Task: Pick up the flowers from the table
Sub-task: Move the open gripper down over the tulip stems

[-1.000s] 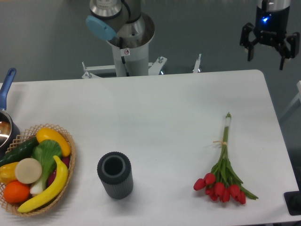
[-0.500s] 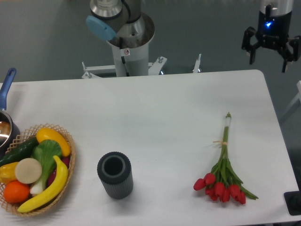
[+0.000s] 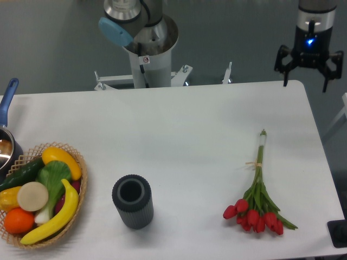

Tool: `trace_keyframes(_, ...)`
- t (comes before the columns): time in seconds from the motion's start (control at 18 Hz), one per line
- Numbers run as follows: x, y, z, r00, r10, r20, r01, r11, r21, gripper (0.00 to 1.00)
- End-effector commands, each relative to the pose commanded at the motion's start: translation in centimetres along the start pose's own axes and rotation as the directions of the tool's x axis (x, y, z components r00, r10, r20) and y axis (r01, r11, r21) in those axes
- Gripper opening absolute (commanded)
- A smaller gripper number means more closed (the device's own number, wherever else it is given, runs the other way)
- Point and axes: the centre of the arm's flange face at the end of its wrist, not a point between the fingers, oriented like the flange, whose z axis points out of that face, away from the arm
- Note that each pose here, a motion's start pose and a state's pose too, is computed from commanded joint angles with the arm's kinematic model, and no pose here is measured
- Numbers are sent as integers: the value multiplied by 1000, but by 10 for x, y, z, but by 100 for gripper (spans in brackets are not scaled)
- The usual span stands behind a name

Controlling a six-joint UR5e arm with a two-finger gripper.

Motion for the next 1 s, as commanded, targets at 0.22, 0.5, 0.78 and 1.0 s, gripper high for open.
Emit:
trace_keyframes(0.22, 21, -25, 45, 997, -31, -66, 30, 1000, -3, 100)
trace_keyframes(0.5, 22, -44, 83, 998, -59, -33, 59, 998, 23, 100)
trace_keyframes(0.78, 24, -54, 129, 990, -105, -95, 107, 994, 14, 100)
trace_keyframes(1.0, 24, -63, 162, 986, -96, -140, 98, 995, 10, 100)
